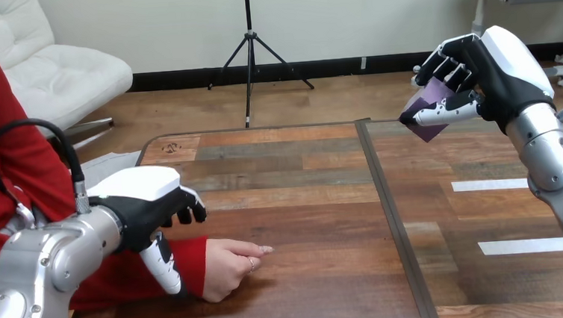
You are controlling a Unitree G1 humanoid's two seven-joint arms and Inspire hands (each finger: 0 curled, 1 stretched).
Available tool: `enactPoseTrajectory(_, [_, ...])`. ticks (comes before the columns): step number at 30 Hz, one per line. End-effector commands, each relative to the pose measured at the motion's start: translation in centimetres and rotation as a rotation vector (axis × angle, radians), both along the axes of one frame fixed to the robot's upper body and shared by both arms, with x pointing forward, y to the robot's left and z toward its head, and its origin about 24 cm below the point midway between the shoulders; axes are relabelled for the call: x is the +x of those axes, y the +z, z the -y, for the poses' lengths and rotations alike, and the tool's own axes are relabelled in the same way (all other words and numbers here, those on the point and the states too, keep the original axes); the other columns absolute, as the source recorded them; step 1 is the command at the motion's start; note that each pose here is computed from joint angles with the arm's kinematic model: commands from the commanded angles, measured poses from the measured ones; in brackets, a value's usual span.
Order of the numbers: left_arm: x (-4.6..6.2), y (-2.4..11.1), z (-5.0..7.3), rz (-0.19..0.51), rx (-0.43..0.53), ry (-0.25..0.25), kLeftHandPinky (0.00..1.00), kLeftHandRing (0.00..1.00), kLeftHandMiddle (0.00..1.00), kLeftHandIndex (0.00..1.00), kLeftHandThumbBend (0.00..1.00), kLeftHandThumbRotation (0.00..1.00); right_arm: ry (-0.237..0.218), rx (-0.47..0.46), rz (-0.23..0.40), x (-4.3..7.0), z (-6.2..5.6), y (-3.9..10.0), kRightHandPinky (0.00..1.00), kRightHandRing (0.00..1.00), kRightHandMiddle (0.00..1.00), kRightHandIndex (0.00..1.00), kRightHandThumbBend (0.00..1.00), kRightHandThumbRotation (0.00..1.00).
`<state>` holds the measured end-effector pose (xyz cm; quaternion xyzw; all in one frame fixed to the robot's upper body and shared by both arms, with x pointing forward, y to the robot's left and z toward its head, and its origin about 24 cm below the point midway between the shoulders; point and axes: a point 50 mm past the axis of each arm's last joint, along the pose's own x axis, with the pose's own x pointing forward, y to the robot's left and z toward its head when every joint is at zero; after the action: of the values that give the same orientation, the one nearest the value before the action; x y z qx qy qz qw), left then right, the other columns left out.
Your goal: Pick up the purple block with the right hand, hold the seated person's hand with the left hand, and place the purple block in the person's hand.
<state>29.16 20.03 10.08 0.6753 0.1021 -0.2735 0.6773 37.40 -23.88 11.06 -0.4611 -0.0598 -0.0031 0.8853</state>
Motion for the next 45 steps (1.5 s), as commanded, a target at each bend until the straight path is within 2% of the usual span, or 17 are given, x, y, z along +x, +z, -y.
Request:
enactPoseTrajectory(1, [1.2,1.6,0.1,0.045,0.049,0.003,0.64,0.76,0.79,0.78,0.92,0.02,0.004,0.011,0.13,0.6,0.0,3.3,0.44,0.45,0.48,0.47,0.74,0.0])
enactPoseTrajectory(16, [1.5,1.0,0.5,-0.018,0.097,0.037,0.64,0.78,0.81,0.8,0.92,0.03,0.002,0.009,0.132,0.6,0.1,3.4,0.44,0.44,0.48,0.47,0.75,0.0])
enactPoseTrajectory(45, [2.6,-0.6,0.8,-0.092,0.111,0.044,0.68,0.8,0.83,0.82,0.91,0.07,0.005,0.032,0.145,0.6,0.2,3.6,0.4,0.42,0.47,0.46,0.74,0.0])
